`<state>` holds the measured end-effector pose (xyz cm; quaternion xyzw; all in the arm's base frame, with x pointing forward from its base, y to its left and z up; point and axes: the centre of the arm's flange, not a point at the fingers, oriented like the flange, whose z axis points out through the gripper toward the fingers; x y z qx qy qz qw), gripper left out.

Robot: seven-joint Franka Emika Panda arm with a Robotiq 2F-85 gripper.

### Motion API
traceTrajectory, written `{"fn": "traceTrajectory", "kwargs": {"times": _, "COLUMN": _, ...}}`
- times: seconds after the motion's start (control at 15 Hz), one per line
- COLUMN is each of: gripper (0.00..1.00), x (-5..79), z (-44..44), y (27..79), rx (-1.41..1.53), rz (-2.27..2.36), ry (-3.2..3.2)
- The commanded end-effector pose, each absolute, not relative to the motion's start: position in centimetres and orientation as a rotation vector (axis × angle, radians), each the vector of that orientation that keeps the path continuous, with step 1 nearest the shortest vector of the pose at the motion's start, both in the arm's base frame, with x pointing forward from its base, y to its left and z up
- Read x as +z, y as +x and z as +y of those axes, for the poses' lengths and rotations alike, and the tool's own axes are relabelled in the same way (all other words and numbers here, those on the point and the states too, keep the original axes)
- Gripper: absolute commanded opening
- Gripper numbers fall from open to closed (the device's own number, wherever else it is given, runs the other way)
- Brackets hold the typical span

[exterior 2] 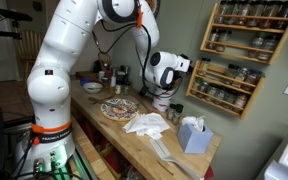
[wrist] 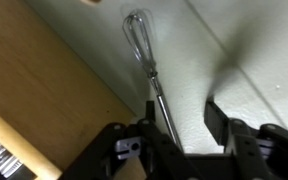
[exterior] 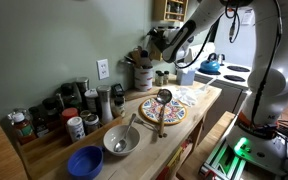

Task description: Remove the metal whisk from the left side of the rack and put it on the table

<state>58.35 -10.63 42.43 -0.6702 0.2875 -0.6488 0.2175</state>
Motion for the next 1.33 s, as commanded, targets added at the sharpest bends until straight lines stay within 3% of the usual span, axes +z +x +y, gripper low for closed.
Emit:
{"fn": "traceTrajectory", "kwargs": {"times": 0.0, "gripper": 0.56, "x": 41.6, "z": -11.9, "y": 59.3, "rx": -1.799, "rz": 0.737, "ry": -1.881}}
{"fn": "traceTrajectory", "kwargs": {"times": 0.13, "gripper": 0.52, "x": 41.5, "z": -12.1, "y": 59.4, "rx": -1.804, "rz": 0.694, "ry": -1.882}}
{"fn": "traceTrajectory", "kwargs": {"times": 0.33, "gripper": 0.39, "x": 41.5, "z": -12.6, "y": 59.6, "rx": -1.830, "rz": 0.629, "ry": -1.875}}
{"fn": "traceTrajectory", "kwargs": {"times": 0.4, "gripper": 0.41, "x": 41.5, "z": -12.8, "y": 59.7, "rx": -1.834, "rz": 0.615, "ry": -1.875}}
{"fn": "traceTrajectory", "kwargs": {"times": 0.47, "gripper": 0.33, "x": 41.4, "z": -12.9, "y": 59.8, "rx": -1.842, "rz": 0.596, "ry": -1.868}}
{"fn": "traceTrajectory", "kwargs": {"times": 0.6, "gripper": 0.38, "x": 41.4, "z": -12.9, "y": 59.8, "rx": -1.847, "rz": 0.571, "ry": -1.865}}
{"fn": "traceTrajectory", "kwargs": {"times": 0.67, "gripper": 0.36, "x": 41.4, "z": -12.9, "y": 59.8, "rx": -1.849, "rz": 0.561, "ry": -1.864}}
{"fn": "traceTrajectory", "kwargs": {"times": 0.8, "gripper": 0.11, "x": 41.4, "z": -13.0, "y": 59.5, "rx": -1.848, "rz": 0.554, "ry": -1.864}}
{"fn": "traceTrajectory", "kwargs": {"times": 0.93, "gripper": 0.00, "x": 41.8, "z": -13.0, "y": 59.1, "rx": -1.850, "rz": 0.546, "ry": -1.861}}
{"fn": "traceTrajectory", "kwargs": {"times": 1.27, "gripper": 0.02, "x": 42.5, "z": -13.0, "y": 57.8, "rx": -1.820, "rz": 0.565, "ry": -1.851}}
